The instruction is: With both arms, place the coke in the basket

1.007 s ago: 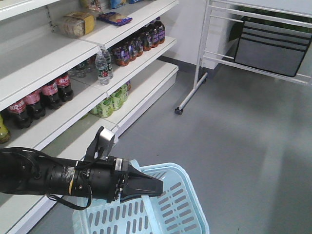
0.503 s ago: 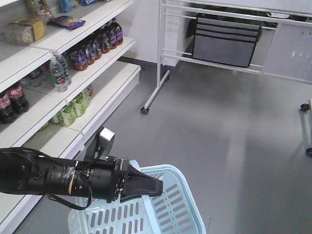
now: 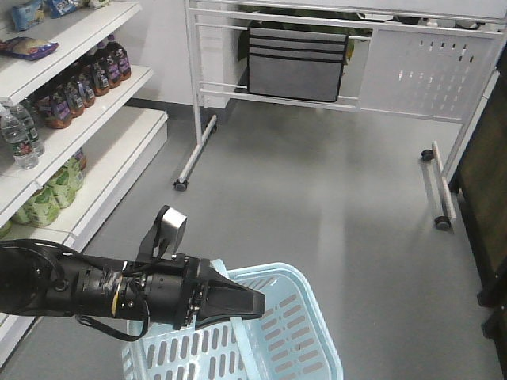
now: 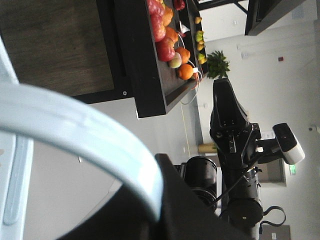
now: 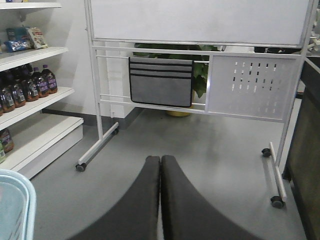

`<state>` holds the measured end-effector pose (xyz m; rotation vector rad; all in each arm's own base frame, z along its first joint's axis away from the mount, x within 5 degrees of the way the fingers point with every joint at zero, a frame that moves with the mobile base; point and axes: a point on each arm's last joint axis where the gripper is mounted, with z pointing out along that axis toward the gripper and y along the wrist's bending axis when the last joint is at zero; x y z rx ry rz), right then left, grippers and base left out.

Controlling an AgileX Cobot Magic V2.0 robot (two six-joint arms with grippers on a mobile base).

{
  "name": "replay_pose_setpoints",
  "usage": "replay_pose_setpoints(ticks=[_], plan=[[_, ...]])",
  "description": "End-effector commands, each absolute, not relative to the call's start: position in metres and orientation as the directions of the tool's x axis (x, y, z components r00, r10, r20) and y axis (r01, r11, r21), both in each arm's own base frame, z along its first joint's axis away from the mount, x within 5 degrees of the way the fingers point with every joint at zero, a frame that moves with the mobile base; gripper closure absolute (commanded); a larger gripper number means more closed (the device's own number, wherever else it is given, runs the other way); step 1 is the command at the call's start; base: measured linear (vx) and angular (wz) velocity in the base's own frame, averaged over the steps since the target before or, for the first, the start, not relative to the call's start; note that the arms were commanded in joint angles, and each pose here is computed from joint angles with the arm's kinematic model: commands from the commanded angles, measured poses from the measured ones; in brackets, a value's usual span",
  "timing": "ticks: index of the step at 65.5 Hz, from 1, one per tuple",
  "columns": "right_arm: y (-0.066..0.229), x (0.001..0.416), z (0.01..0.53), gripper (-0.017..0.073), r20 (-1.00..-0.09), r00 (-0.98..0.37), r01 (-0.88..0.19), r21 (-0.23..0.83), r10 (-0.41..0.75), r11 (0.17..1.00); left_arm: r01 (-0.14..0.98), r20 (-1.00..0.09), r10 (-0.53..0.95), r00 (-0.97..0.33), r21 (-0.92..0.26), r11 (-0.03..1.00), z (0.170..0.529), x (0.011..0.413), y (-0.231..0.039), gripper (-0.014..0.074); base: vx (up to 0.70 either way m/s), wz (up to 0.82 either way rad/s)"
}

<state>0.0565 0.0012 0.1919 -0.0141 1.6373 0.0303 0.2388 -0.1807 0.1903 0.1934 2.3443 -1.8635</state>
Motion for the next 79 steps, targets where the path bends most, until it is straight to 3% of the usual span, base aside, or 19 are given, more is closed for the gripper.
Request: replay_pose_setpoints(ticks=[1,79], plan=[[0.0016,0.0562,0.1943,0.0568,-1.000,0.007,-0.032,0.004,0.004,0.999,0.223,-0.224,0.063,-0.973,-0.975,-0.025,0.2253,0.2290,-0.1835,0.0601,0.02,-0.26],[0.0016,0.0562,0.1943,0.0568,-1.000,0.007,-0.032,0.004,0.004,0.999,0.223,-0.224,0.063,-0.973,-0.975,-0.025,0.2253,0.2290,-0.1835,0.0601,0.03,-0.20]])
